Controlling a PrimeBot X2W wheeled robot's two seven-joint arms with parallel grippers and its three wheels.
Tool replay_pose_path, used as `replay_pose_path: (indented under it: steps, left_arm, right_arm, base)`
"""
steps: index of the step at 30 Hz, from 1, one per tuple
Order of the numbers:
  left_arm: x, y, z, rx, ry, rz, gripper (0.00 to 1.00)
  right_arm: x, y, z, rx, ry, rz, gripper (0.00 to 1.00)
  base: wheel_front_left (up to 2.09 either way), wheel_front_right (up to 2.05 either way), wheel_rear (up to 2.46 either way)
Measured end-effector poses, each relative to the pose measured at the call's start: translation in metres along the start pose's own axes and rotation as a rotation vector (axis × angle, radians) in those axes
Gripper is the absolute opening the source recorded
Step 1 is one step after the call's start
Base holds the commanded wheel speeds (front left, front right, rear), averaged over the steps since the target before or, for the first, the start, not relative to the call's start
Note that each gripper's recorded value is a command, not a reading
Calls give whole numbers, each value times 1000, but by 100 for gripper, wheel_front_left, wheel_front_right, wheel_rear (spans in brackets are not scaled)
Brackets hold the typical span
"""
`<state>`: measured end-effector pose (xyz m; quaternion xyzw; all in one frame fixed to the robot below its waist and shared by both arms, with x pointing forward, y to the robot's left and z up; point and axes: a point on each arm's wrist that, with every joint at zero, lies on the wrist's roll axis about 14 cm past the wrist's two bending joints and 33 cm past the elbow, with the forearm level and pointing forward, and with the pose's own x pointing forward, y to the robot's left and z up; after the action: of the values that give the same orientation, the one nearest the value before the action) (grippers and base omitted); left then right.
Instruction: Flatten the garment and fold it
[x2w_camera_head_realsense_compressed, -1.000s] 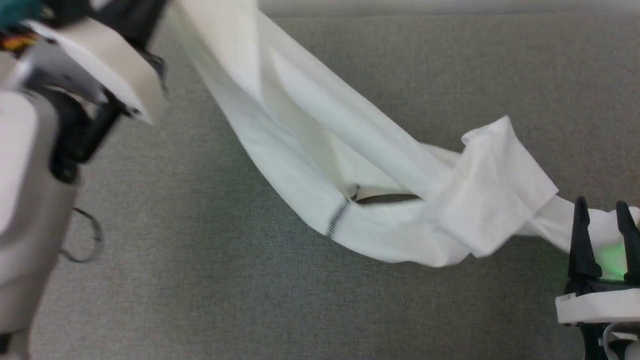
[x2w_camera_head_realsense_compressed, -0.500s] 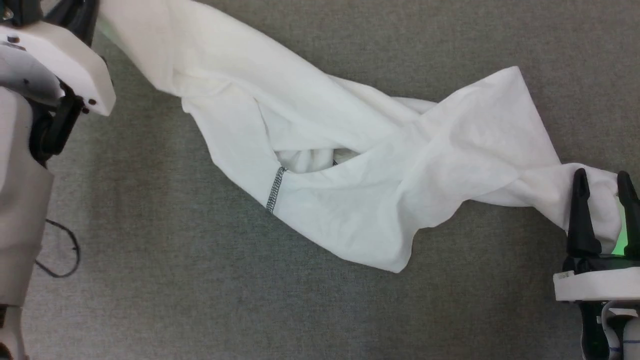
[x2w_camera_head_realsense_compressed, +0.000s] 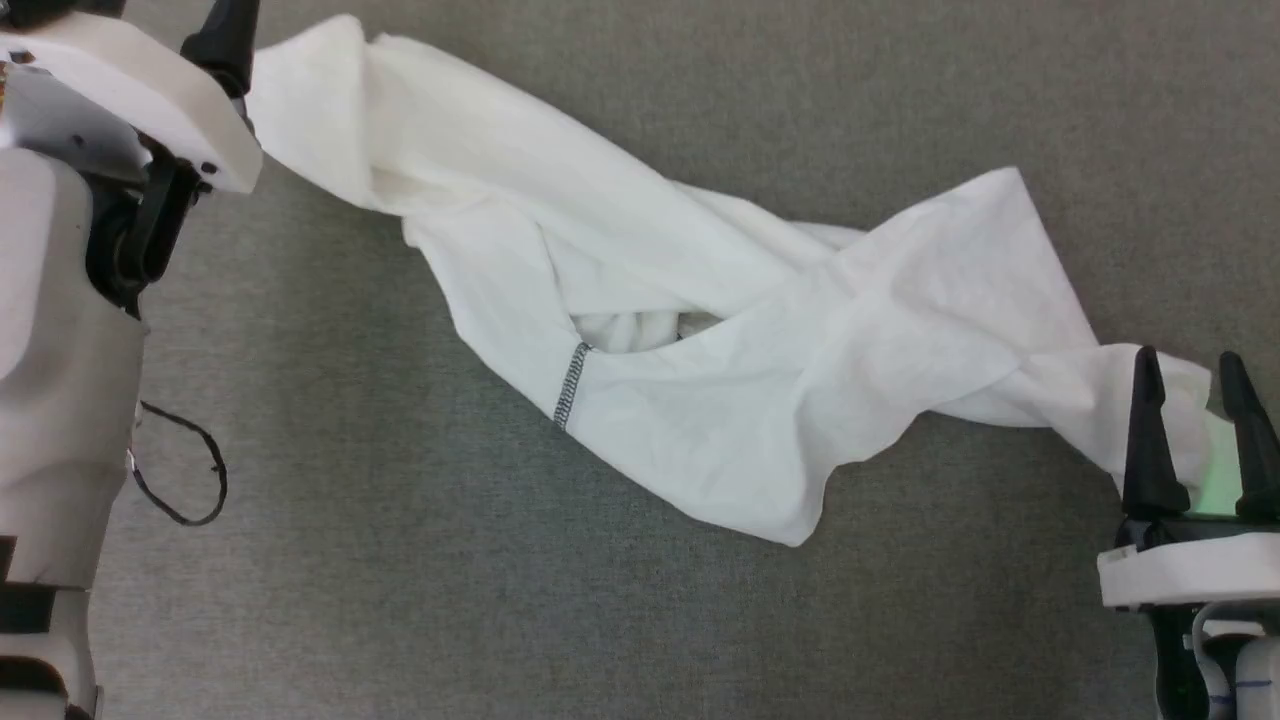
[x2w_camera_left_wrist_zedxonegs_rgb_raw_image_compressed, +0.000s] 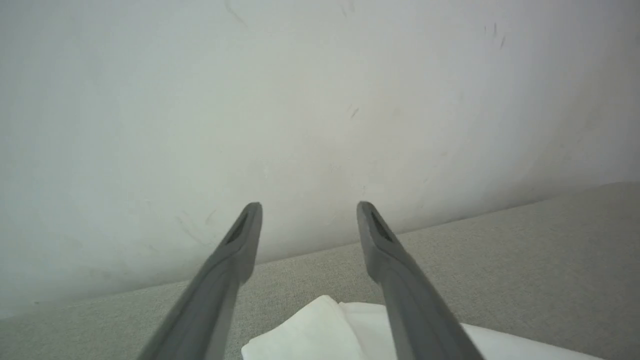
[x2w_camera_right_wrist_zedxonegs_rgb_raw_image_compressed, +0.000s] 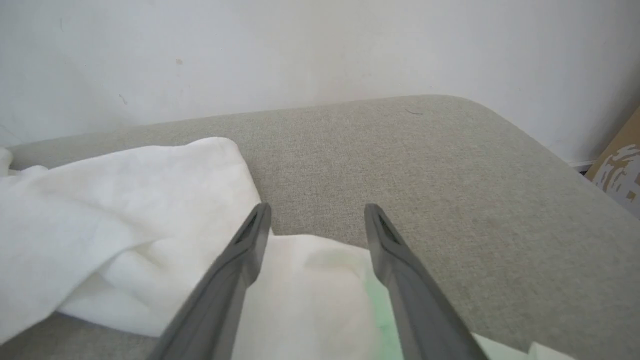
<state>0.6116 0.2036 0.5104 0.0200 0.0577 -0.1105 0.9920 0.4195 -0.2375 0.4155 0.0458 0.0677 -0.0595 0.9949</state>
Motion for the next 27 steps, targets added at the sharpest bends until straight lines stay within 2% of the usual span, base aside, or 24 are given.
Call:
replay_pose_path:
  steps: [4, 7, 10, 16, 20, 22, 27]
  left_arm:
    - [-19, -8, 54, -7, -133, -19, 100]
    - [-43, -28, 74, -22, -202, -53, 100]
    - [-74, -49, 70, -39, -220, -68, 100]
    - [-146, -80, 35, -80, -195, -12, 100]
    - [-180, -103, 25, -162, -200, 32, 100]
    - [-187, -119, 29, -181, -211, 6, 100]
    - [-186, -164, 38, -116, -190, -143, 100]
  right_arm:
    - [-9, 4, 14, 12, -33, 13, 100]
    - [-18, 5, 25, 22, -58, 16, 100]
    - [-28, 3, 35, 31, -80, 16, 100]
    - [-46, -1, 54, 39, -132, 11, 100]
    - [-53, -5, 63, 44, -158, 3, 100]
    - [-53, -3, 64, 44, -162, 7, 100]
    - [-49, 4, 64, 47, -158, 29, 100]
  base:
    - [0, 0, 0]
    - [0, 0, 0]
    - [0, 0, 0]
    - [0, 0, 0]
    - [0, 0, 0]
    - [0, 0, 0]
    - [0, 0, 0]
